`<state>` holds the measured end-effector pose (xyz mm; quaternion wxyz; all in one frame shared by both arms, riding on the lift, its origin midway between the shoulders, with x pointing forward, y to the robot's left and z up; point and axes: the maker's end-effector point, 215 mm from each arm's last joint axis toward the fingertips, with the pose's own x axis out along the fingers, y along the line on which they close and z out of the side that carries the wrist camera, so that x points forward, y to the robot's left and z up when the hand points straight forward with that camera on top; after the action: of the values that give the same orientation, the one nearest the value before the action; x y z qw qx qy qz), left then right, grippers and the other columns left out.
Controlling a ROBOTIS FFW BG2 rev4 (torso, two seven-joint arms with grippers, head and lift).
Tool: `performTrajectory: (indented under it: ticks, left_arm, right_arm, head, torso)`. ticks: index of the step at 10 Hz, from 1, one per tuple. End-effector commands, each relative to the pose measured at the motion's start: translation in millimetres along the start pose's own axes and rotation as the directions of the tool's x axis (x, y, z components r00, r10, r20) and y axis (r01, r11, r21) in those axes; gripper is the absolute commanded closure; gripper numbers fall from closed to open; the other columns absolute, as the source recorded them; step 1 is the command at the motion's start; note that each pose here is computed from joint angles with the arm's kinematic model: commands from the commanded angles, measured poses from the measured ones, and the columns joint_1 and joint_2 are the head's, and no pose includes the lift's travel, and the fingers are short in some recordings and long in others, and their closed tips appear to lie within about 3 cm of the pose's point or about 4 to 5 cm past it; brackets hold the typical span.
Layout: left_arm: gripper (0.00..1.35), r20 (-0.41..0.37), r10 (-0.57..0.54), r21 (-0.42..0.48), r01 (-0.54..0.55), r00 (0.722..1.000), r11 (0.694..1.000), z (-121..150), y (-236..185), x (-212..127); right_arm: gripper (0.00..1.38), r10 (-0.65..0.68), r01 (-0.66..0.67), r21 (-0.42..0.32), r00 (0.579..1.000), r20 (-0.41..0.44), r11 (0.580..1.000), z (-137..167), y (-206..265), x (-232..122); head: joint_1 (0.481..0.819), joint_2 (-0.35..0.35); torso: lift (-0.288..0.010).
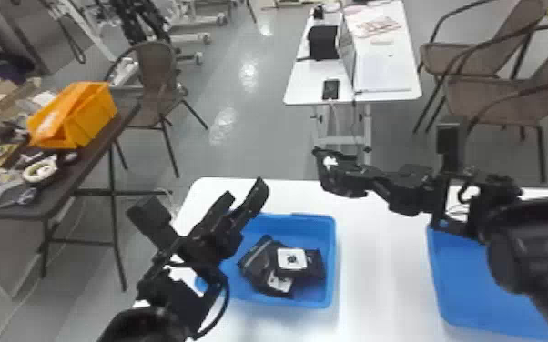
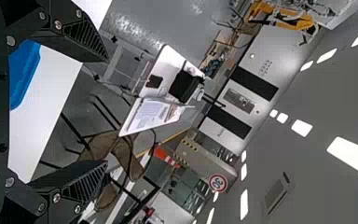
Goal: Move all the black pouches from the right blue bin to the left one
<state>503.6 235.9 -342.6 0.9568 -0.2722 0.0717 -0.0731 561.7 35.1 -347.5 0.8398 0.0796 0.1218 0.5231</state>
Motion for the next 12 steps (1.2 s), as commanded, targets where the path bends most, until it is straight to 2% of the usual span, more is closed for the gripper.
performTrajectory:
  ticks: [1,4,6,7,8,9,10,12]
  left_arm:
    - [0.27,-0.024,-0.032,-0.022,0.031,0.999,0.999,-1,-9,7]
    - [0.27,-0.052,-0.058,-0.02,0.057,0.997,0.998,-3,-17,11]
    - [0.27,-0.048,-0.062,-0.027,0.06,0.997,0.998,-2,-19,12]
    - [0.33,-0.054,-0.068,-0.026,0.067,0.996,0.997,-3,-22,14]
    - [0.91,-0.082,-0.083,-0.016,0.082,0.993,0.997,-9,-27,16]
    - [1.22,-0.115,-0.097,-0.027,0.095,0.989,0.995,-15,-33,19]
    - [1.22,-0.12,-0.123,-0.005,0.124,0.985,0.992,-14,-40,22]
    - [1.22,-0.098,-0.114,-0.025,0.112,0.989,0.993,-12,-40,21]
  right_arm:
    - [1.27,0.092,-0.092,-0.011,0.996,-0.011,0.996,2,32,25]
    - [1.27,0.236,-0.237,-0.018,0.97,-0.058,0.971,-9,88,58]
    - [1.27,0.265,-0.264,0.015,0.963,-0.041,0.964,-11,97,62]
    - [1.27,0.272,-0.271,0.009,0.962,-0.04,0.962,-9,98,64]
    - [1.27,0.27,-0.27,0.001,0.962,-0.039,0.963,-8,96,64]
    - [1.27,0.265,-0.265,0.002,0.964,-0.037,0.964,-8,93,64]
    - [1.27,0.263,-0.262,0.009,0.964,-0.029,0.965,-8,91,64]
    - [1.27,0.256,-0.256,0.005,0.966,-0.023,0.967,-8,88,64]
  head:
    - [0.695,0.268]
    - [0.695,0.32]
    - [0.695,0.35]
    - [0.695,0.35]
    - [0.695,0.35]
    - [0.695,0.35]
    - [0.695,0.35]
    - [0.695,0.336]
  torso:
    - [0.01]
    - [0.01]
    - [0.01]
    - [0.01]
    - [0.01]
    - [0.01]
    - [0.01]
    - [0.01]
